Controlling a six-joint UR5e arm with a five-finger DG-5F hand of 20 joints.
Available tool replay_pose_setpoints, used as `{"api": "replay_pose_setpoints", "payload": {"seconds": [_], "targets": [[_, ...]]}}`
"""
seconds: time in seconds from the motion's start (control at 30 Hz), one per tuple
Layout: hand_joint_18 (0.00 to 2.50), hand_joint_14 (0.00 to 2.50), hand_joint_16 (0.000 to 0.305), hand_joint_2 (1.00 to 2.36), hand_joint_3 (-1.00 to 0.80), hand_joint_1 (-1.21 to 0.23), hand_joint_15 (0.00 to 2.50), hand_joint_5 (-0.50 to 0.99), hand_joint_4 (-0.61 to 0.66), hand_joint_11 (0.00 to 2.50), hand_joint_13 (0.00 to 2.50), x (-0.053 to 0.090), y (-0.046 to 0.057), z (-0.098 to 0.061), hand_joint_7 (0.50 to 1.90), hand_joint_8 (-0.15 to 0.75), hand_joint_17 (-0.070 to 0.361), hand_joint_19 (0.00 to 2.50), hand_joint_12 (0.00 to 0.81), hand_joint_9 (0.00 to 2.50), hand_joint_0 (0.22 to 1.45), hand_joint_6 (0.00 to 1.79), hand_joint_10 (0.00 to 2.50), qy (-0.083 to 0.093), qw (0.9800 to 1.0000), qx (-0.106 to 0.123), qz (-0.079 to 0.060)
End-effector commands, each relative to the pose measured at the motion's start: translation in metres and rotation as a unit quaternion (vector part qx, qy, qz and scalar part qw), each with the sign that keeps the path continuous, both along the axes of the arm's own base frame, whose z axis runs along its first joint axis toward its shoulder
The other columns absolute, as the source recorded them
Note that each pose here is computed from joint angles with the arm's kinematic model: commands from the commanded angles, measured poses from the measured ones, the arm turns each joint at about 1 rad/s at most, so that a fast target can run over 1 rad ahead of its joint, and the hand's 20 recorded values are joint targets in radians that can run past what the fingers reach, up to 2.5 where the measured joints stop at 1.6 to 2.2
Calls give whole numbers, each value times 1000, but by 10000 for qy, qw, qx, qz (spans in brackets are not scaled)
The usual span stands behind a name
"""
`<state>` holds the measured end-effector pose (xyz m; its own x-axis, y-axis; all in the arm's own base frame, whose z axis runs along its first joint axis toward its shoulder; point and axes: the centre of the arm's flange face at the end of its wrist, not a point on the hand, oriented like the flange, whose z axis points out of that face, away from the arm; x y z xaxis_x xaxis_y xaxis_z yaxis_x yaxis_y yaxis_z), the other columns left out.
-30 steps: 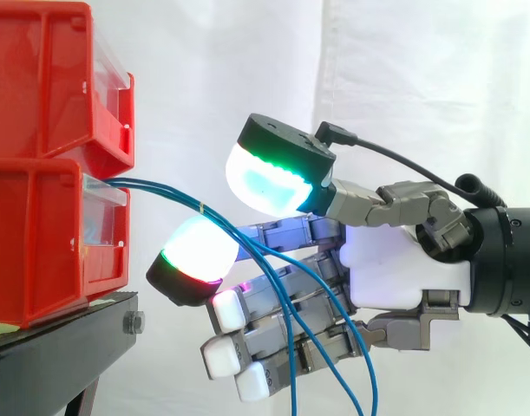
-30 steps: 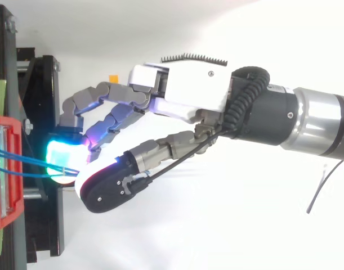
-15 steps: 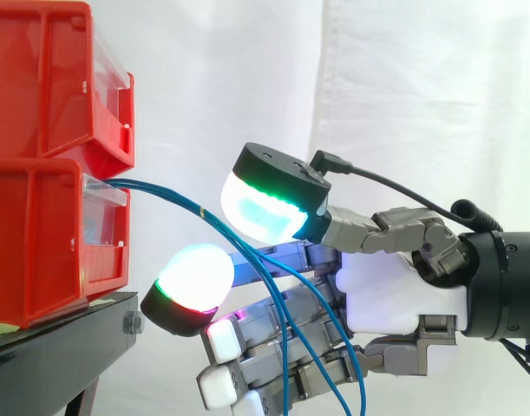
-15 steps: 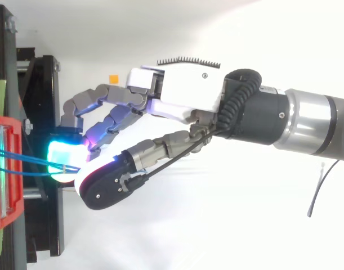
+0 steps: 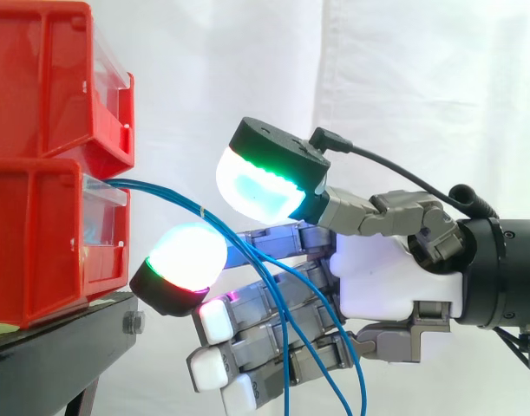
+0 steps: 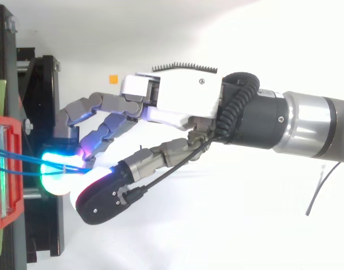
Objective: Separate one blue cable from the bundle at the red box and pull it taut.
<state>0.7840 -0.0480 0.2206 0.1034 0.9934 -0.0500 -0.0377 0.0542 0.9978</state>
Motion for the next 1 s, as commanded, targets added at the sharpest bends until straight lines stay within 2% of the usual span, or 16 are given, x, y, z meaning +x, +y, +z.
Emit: {"api": "replay_pose_setpoints", "payload": {"seconds": [0.0,0.2,0.6,0.97], "targets": [[596,24,45,1004,-440,-676,615,-179,135,853,816,1,1,1,1052,297,100,657,374,848,598,716,22,-17,10000,13,24],[594,24,44,1007,-398,-605,613,-180,136,834,823,1,0,3,1027,293,100,660,373,854,606,737,21,-19,10000,27,48],[596,22,44,1009,-399,-589,615,-177,143,843,831,1,-7,4,1025,298,100,660,375,859,608,748,22,-19,10000,25,40],[598,24,44,1014,-295,-662,621,-183,127,845,825,2,-7,6,1040,300,100,667,375,850,620,772,22,-42,10000,28,40]]}}
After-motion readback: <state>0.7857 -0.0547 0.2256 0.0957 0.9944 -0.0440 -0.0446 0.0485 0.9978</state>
